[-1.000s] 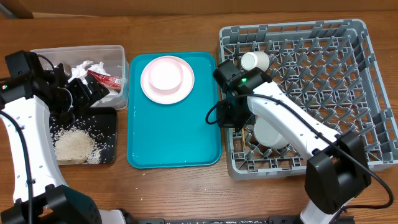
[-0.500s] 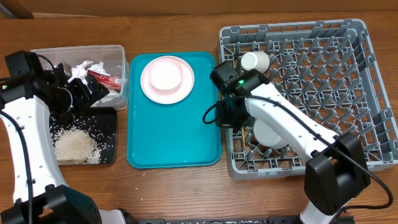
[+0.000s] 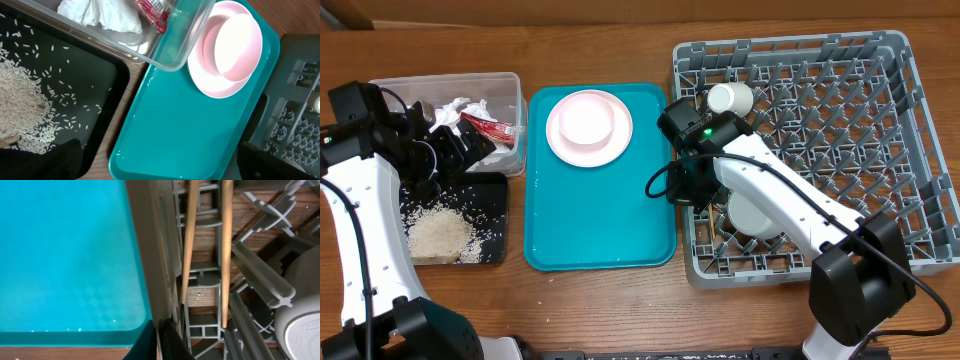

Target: Sort waste into correct bins and load items into the dishwasher

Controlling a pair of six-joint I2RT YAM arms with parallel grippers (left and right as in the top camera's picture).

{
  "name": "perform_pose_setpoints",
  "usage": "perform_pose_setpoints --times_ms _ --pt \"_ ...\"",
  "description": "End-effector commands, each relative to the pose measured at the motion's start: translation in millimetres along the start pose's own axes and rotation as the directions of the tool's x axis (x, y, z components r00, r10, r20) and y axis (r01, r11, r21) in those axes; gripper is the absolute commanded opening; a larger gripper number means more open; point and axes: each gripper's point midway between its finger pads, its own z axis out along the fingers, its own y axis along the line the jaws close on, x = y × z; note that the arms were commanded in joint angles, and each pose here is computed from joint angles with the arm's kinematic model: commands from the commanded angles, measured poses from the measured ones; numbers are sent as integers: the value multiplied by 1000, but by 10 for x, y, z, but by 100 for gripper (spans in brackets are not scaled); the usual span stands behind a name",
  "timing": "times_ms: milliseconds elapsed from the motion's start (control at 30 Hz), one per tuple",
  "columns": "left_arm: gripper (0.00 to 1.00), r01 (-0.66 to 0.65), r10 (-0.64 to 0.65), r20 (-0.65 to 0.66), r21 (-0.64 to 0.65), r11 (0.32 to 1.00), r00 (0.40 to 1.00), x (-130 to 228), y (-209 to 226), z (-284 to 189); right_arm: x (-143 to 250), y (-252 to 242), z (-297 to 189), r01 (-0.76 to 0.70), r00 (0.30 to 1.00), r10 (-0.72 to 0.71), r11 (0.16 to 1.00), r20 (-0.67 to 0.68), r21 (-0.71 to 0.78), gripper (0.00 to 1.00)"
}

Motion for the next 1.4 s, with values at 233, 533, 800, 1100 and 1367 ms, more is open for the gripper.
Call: perform_pose_setpoints --times_ms 233,533,800,1100,1367 --pt "100 -33 33 34 8 999 999 -38 -76 -97 307 295 7 -11 993 -1 995 -115 -104 4" --pt "100 -33 33 34 8 999 999 -38 -76 -97 349 343 -4 -14 990 -4 991 -140 -131 4" --pt "100 -33 33 34 8 999 999 -38 -76 -97 223 207 18 -3 997 -1 998 -72 -59 18" --pt "100 -33 33 34 8 999 999 -38 -76 -97 -194 -86 -383 13 999 -13 1000 36 5 25" --pt "100 -33 33 34 8 999 999 -38 -76 -97 -854 151 -1335 198 931 -153 975 333 -105 30"
